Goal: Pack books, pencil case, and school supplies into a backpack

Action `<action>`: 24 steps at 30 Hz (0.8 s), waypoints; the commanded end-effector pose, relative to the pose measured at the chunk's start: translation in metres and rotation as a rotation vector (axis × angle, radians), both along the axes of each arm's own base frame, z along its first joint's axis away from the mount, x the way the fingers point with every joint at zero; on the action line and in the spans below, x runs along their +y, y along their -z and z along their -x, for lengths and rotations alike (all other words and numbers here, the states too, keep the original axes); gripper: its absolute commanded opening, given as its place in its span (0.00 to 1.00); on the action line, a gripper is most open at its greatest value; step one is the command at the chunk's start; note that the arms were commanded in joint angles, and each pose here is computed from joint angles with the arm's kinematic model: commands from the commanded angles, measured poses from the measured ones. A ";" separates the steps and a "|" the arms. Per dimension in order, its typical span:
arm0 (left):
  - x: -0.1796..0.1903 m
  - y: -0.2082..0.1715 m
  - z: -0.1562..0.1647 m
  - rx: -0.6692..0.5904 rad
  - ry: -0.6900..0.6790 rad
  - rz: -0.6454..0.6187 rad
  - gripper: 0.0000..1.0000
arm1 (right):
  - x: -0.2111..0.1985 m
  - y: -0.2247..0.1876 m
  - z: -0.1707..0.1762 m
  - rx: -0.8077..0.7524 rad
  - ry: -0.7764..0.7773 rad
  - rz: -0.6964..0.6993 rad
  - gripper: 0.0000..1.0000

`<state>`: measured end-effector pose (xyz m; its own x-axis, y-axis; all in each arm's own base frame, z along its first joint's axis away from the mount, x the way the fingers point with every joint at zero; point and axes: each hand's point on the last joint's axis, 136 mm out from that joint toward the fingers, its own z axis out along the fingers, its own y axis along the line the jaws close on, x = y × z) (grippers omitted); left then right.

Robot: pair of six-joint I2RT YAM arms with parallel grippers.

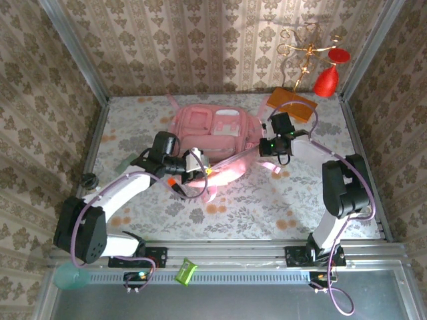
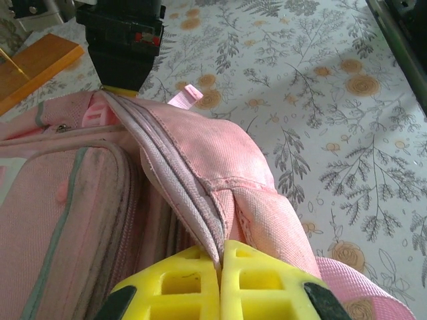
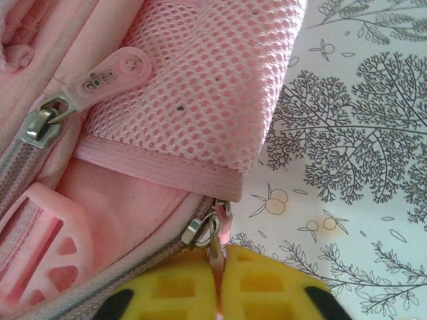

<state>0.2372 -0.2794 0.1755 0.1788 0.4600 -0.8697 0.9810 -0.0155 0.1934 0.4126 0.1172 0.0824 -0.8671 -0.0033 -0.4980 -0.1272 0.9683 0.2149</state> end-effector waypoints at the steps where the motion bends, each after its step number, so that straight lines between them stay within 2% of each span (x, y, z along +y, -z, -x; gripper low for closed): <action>1: -0.029 -0.021 0.000 -0.016 0.038 0.101 0.00 | -0.040 -0.035 -0.007 -0.107 0.120 0.062 0.23; 3: -0.050 -0.016 -0.007 -0.013 0.049 0.101 0.00 | -0.046 -0.056 0.007 -0.159 0.142 0.063 0.38; 4: -0.064 -0.016 -0.008 -0.016 0.067 0.103 0.00 | -0.050 -0.067 0.015 -0.187 0.156 0.066 0.40; 8: -0.117 -0.013 -0.005 -0.032 0.178 0.098 0.00 | -0.064 -0.105 0.039 -0.282 0.203 0.077 0.41; 12: -0.158 -0.006 0.009 0.000 0.278 0.069 0.00 | -0.065 -0.116 0.053 -0.306 0.222 0.049 0.45; 13: -0.164 -0.003 0.014 0.017 0.290 0.064 0.05 | -0.064 -0.115 0.054 -0.303 0.223 0.038 0.46; 16: -0.168 0.005 0.030 0.088 0.302 0.058 0.38 | -0.062 -0.111 0.057 -0.286 0.218 0.026 0.48; 17: -0.166 0.000 0.033 0.108 0.295 0.077 0.45 | -0.059 -0.110 0.057 -0.279 0.209 0.019 0.48; 18: -0.161 -0.005 0.034 0.134 0.269 0.100 0.60 | -0.056 -0.107 0.057 -0.274 0.197 0.010 0.49; 19: -0.154 -0.013 0.034 0.153 0.236 0.128 0.68 | -0.052 -0.105 0.056 -0.272 0.185 -0.002 0.49; 21: -0.138 -0.028 0.028 0.175 0.167 0.176 0.71 | -0.033 -0.099 0.051 -0.271 0.132 -0.057 0.50; 22: -0.129 -0.033 0.017 0.185 0.091 0.189 0.72 | -0.021 -0.094 0.046 -0.257 0.098 -0.088 0.51; 23: -0.120 -0.034 0.003 0.196 -0.010 0.189 0.72 | -0.011 -0.091 0.042 -0.239 0.080 -0.105 0.51; 24: -0.107 -0.028 -0.020 0.215 -0.177 0.169 0.72 | -0.005 -0.081 0.036 -0.204 0.074 -0.112 0.51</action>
<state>0.2125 -0.4042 0.1708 0.0498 0.3794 -0.9239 0.9945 -0.1040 0.0109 0.3661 0.0843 0.1757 -0.7071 0.1170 -0.6974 -0.0561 0.9738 0.2202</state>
